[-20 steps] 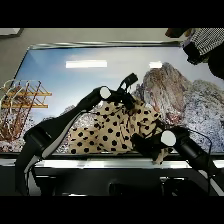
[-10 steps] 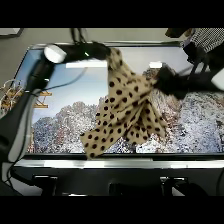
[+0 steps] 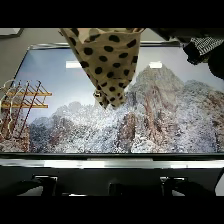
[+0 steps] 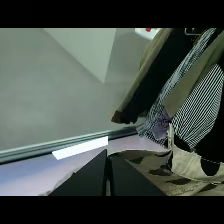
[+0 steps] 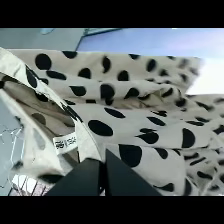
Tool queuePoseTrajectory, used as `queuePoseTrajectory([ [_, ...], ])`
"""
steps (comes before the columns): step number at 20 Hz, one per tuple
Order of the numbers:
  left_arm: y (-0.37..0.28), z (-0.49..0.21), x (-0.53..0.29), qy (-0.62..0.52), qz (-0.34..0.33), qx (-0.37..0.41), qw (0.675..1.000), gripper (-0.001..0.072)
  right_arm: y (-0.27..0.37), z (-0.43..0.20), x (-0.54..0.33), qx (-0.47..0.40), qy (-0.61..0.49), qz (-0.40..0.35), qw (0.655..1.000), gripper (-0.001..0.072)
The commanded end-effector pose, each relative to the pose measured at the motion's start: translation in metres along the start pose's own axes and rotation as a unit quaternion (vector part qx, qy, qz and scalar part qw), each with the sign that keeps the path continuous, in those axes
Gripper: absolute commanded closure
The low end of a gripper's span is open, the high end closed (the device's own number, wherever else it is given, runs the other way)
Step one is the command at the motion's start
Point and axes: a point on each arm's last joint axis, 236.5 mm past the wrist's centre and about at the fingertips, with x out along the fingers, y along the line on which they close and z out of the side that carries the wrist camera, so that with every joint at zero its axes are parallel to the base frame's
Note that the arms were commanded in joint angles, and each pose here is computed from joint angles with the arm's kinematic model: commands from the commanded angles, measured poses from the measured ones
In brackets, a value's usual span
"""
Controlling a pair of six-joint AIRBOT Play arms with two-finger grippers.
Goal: Fold the clothes and pants, and hang the long-sleeved shirts on hangers.
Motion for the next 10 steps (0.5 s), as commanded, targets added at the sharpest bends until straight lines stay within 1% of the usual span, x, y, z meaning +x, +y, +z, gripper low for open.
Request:
queuePoseTrajectory([
  [1, -0.019, -0.012, -0.039, 0.057, 0.001, -0.065, 0.996, 0.0682, 0.007, -0.005, -0.019, -0.017, 0.002, -0.018, 1.0, 0.0685],
  [3, -0.019, -0.066, -0.042, 0.156, 0.015, -0.147, 0.977, 0.0683, -0.029, -0.029, -0.017, -0.005, 0.051, -0.086, 0.995, 0.0685],
  [5, -0.021, -0.134, -0.044, 0.264, 0.032, -0.192, 0.945, 0.0683, -0.077, -0.07, -0.009, 0.0, 0.122, -0.17, 0.978, 0.0685],
  [6, -0.023, -0.166, -0.044, 0.303, 0.045, -0.205, 0.93, 0.0683, -0.104, -0.094, -0.005, -0.01, 0.158, -0.223, 0.962, 0.0685],
  [7, -0.025, -0.193, -0.042, 0.326, 0.057, -0.217, 0.918, 0.0683, -0.122, -0.115, -0.001, -0.024, 0.186, -0.26, 0.947, 0.0685],
  [10, -0.047, -0.287, -0.035, 0.392, 0.071, -0.274, 0.875, 0.0683, -0.152, -0.18, 0.02, -0.034, 0.247, -0.323, 0.913, 0.0685],
])
